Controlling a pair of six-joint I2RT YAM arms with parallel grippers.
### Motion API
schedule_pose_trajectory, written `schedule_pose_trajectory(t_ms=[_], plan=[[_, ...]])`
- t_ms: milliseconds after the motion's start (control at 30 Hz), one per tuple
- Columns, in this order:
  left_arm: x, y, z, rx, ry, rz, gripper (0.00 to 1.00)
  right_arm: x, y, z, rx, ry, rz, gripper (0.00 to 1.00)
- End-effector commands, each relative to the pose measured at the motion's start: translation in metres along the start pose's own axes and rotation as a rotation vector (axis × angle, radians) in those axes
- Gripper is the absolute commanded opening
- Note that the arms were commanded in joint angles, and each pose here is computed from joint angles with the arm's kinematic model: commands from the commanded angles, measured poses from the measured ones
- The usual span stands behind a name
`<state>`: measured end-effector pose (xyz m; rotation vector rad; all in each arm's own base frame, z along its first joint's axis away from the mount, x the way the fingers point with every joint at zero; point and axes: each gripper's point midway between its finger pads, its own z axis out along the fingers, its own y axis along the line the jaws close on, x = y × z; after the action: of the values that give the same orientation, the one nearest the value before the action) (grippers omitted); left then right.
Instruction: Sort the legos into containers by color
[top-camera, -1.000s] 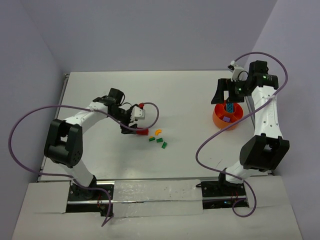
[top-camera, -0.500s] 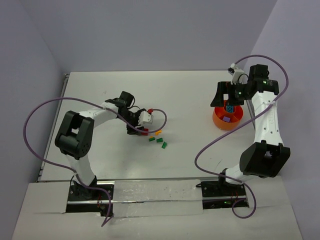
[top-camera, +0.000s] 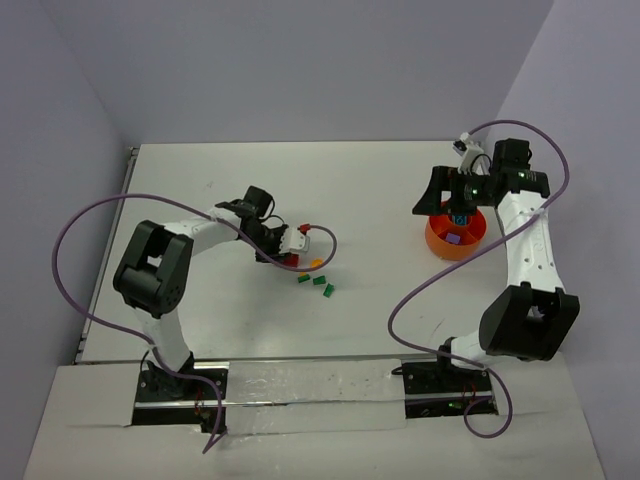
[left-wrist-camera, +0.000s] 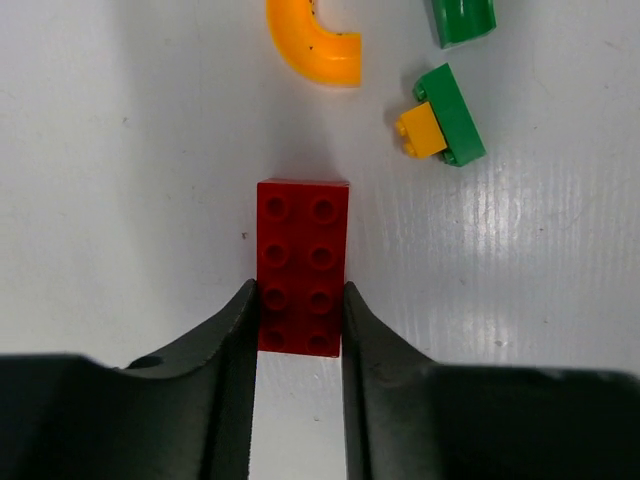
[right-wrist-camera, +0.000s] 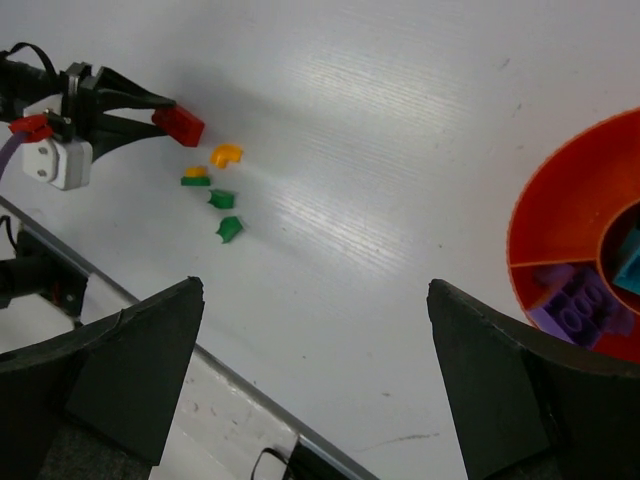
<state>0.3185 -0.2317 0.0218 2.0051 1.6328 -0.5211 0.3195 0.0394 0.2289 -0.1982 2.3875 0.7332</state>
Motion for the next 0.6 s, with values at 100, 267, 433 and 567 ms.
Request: schedule_pose_trajectory(t_ms=[100, 267, 433, 567], plan=[[-0.043, 0.028, -0.028, -0.147, -0.104, -0.031, 0.0, -0.021, 0.041, 0.031, -0.154, -0.119, 0.017, 1.0], [-0.119, 0.027, -0.079, -0.139, -0.363, -0.157, 0.0, -0.023, 0.1, 0.057, -0.315, -0.116, -0.143, 1.0], [-0.183, -0.004, -0.118, 0.078, -0.62, -0.394, 0.0, -0.028, 0.147, 0.056, -0.522, -0.117, -0.287, 1.0], [-0.21, -0.018, -0.139, 0.197, -0.758, -0.539, 0.0, -0.034, 0.172, 0.047, -0.644, -0.135, -0.339, 0.98]])
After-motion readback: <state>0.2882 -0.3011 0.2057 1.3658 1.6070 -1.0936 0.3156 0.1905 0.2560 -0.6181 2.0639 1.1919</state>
